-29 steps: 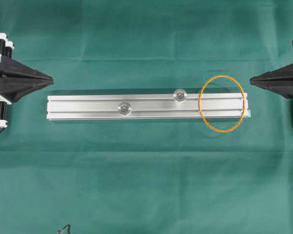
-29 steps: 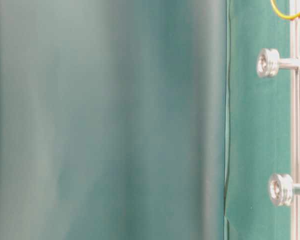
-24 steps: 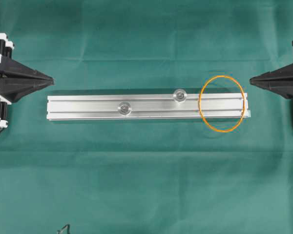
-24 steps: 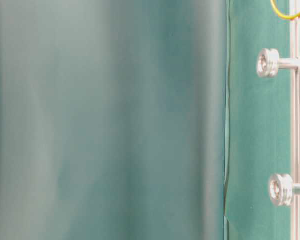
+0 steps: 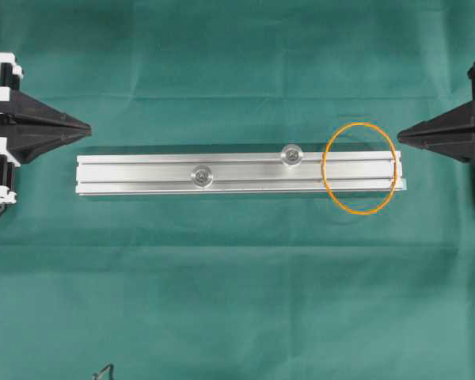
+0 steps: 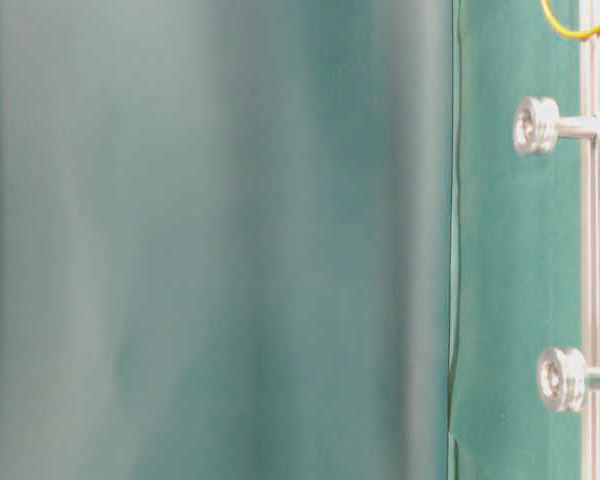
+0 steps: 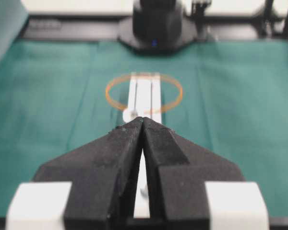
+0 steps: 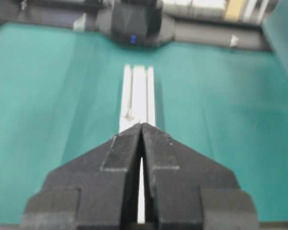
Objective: Hook the rubber onto the shaft.
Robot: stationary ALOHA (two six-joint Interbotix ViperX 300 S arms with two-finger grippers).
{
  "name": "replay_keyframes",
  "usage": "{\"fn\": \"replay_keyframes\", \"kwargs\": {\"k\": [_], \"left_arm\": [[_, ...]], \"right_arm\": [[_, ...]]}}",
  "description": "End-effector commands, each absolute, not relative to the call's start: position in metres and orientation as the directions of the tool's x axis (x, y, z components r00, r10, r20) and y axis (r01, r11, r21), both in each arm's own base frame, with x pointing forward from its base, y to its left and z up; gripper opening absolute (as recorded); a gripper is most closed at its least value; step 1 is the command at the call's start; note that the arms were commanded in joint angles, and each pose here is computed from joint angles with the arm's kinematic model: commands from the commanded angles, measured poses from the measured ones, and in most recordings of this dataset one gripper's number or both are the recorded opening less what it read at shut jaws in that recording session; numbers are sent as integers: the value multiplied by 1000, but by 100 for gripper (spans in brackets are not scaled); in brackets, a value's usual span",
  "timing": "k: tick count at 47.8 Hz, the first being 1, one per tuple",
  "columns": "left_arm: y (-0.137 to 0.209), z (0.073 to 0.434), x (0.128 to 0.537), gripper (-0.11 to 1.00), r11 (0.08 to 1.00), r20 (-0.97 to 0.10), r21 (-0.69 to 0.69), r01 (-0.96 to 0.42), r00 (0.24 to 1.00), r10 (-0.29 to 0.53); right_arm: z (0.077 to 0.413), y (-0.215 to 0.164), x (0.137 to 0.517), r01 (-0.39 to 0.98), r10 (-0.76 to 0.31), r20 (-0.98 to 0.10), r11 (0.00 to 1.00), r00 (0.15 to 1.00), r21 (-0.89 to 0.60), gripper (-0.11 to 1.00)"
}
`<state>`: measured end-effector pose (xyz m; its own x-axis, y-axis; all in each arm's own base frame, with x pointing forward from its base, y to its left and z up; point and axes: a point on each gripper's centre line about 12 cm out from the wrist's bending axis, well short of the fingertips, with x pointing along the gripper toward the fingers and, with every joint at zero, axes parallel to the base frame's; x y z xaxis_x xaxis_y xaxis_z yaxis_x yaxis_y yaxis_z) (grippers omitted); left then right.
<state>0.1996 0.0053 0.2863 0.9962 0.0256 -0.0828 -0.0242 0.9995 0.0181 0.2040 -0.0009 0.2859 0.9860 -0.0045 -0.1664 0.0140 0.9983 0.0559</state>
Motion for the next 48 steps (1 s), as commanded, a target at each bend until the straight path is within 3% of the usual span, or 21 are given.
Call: {"fn": "replay_keyframes", "kwargs": {"k": [1, 9, 22, 40, 48], "left_arm": [[6, 293, 202, 0, 999, -127, 20, -28, 991, 30], [6, 284, 199, 0, 999, -292, 20, -28, 956, 33], [6, 278, 192, 0, 1000, -458, 18, -26, 889, 31], [4, 281, 191, 0, 1000, -460, 18, -17, 887, 23], [3, 281, 191, 0, 1000, -460, 18, -14, 887, 21]], "right_arm": [[289, -2, 207, 26, -7, -240, 997, 971, 77, 3], [279, -1, 205, 48, -6, -428, 995, 904, 88, 3], [272, -1, 203, 63, -3, -607, 995, 795, 77, 3], [270, -1, 208, 70, -3, -655, 995, 755, 76, 3], [265, -1, 203, 88, -4, -730, 993, 684, 77, 3]]}}
